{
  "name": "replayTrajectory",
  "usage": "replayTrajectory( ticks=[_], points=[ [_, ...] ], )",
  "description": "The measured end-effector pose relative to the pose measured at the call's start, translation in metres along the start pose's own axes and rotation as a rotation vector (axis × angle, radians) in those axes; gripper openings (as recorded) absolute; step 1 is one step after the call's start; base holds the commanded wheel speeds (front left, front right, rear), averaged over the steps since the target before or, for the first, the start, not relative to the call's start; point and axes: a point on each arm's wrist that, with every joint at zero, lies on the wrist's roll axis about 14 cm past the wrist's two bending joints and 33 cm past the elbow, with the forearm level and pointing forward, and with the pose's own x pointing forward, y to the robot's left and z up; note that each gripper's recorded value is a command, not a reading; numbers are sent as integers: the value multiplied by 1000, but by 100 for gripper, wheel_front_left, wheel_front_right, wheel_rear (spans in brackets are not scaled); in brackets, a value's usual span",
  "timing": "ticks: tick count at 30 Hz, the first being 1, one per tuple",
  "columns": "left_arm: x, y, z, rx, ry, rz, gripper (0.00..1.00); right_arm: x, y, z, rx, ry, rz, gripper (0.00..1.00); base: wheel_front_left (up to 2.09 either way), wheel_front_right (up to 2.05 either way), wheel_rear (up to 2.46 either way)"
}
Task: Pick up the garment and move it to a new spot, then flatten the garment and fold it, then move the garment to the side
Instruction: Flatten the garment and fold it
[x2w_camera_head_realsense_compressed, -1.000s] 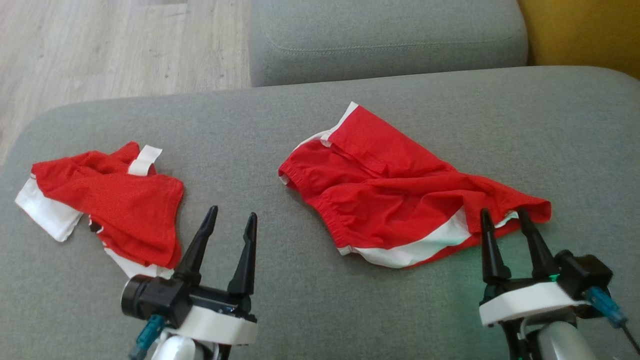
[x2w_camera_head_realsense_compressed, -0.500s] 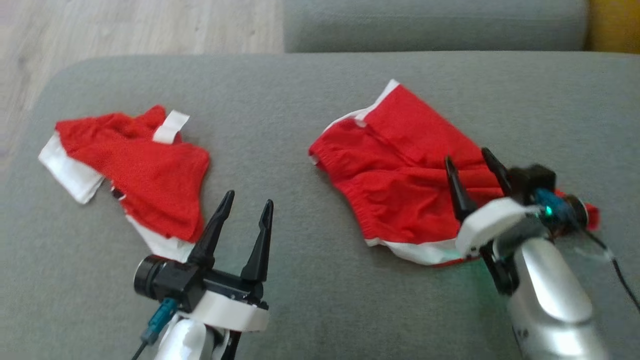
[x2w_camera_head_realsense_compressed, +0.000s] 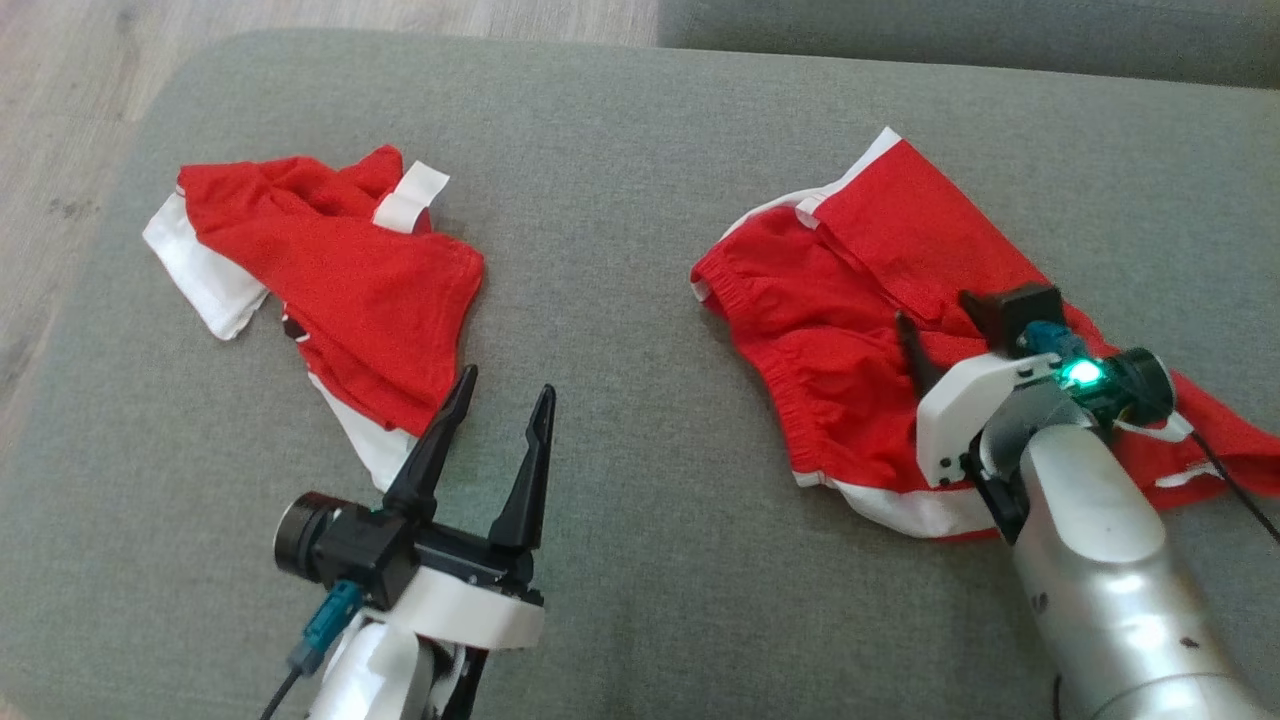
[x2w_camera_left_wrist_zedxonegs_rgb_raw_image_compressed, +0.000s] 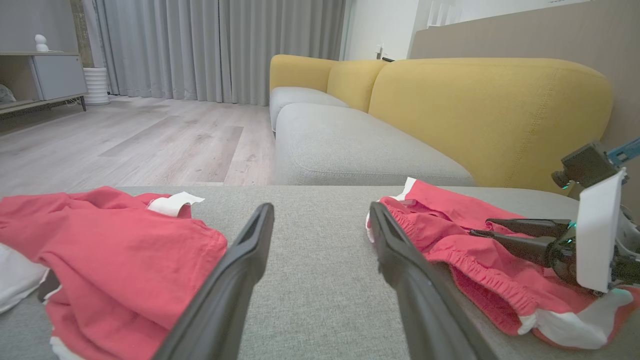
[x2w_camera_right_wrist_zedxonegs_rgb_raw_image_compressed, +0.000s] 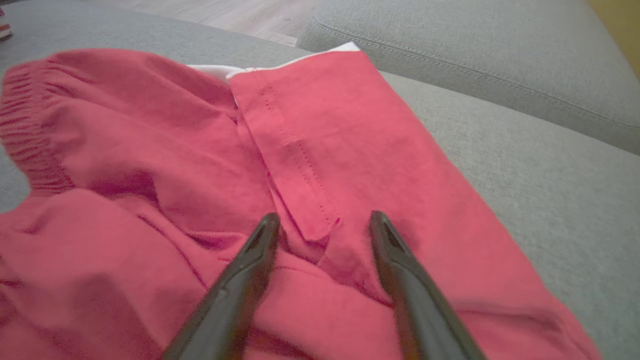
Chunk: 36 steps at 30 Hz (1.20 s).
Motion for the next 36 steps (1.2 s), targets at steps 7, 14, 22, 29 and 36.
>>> replayTrajectory(
  ticks=[7, 14, 22, 29, 36],
  points=[
    [3, -4, 0, -3, -1, -12, 100, 1, -24, 12, 55, -39, -63, 0, 0, 0, 0],
    [5, -8, 1, -4, -6, -25, 100, -3, -82, 50, 140, -138, -199, 0, 0, 0, 0],
    [5, -1, 0, -17, -2, -3, 100, -4, -151, 73, 218, -171, -338, 0, 0, 0, 0],
    [6, 5, -2, -22, 5, 15, 100, -19, -211, 68, 343, -176, -497, 100, 0, 0, 0],
    [10, -2, 9, -18, -31, -6, 100, -38, -210, 106, 319, -373, -536, 100, 0, 0, 0]
  ],
)
